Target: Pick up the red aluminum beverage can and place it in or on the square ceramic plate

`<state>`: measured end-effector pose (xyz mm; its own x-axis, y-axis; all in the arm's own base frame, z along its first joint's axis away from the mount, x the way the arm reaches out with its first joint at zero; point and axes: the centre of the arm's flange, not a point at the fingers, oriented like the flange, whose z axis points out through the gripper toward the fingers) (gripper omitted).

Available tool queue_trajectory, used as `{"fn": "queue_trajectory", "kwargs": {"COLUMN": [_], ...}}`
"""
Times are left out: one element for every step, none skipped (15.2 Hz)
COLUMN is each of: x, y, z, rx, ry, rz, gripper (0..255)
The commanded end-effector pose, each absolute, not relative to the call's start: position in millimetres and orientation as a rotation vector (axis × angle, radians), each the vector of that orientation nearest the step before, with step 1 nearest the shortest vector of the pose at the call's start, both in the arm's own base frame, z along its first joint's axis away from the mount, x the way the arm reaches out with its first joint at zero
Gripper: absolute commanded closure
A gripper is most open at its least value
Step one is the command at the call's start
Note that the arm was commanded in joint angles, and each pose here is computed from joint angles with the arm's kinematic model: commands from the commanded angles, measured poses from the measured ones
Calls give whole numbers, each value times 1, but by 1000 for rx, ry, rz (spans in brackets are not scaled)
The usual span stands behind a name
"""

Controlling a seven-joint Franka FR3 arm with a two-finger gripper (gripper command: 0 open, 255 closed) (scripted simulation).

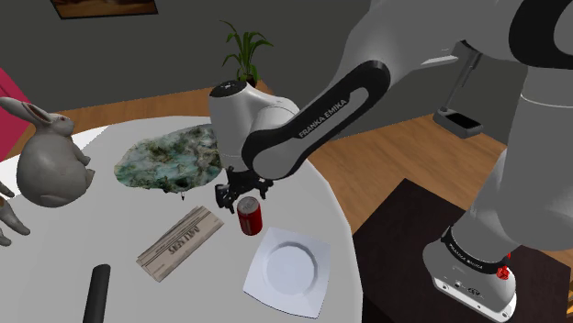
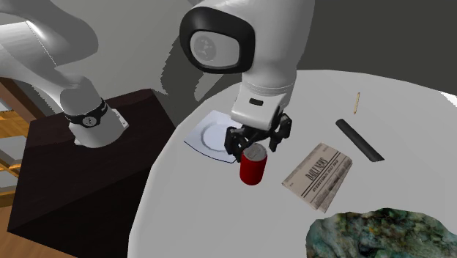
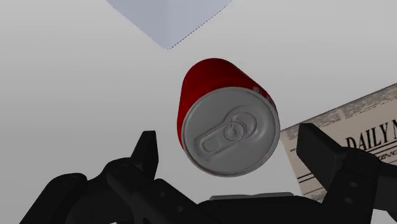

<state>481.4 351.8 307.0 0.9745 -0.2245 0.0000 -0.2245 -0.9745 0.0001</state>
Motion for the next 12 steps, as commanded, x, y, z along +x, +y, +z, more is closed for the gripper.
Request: {"fn": "queue_trajectory", "kwargs": {"x": [482, 482, 482, 482, 482, 482, 482, 482, 482, 482, 482, 482], "y": [352, 352, 352, 352, 352, 352, 352, 352, 352, 352, 352, 352], "z": [297, 292, 283, 283, 283, 283, 283, 283, 283, 283, 283, 283], "rx": [3121, 3121, 3121, 3121, 3121, 3121, 3121, 3121, 3121, 3121, 3121, 3121], "ry": [-355, -355, -355, -355, -355, -355, -355, -355, -355, -355, -355, -355], "rz": [0, 0, 0, 0, 0, 0, 0, 0, 0, 0, 0, 0], "gripper": [0, 0, 0, 0, 0, 0, 0, 0, 0, 0, 0, 255]}}
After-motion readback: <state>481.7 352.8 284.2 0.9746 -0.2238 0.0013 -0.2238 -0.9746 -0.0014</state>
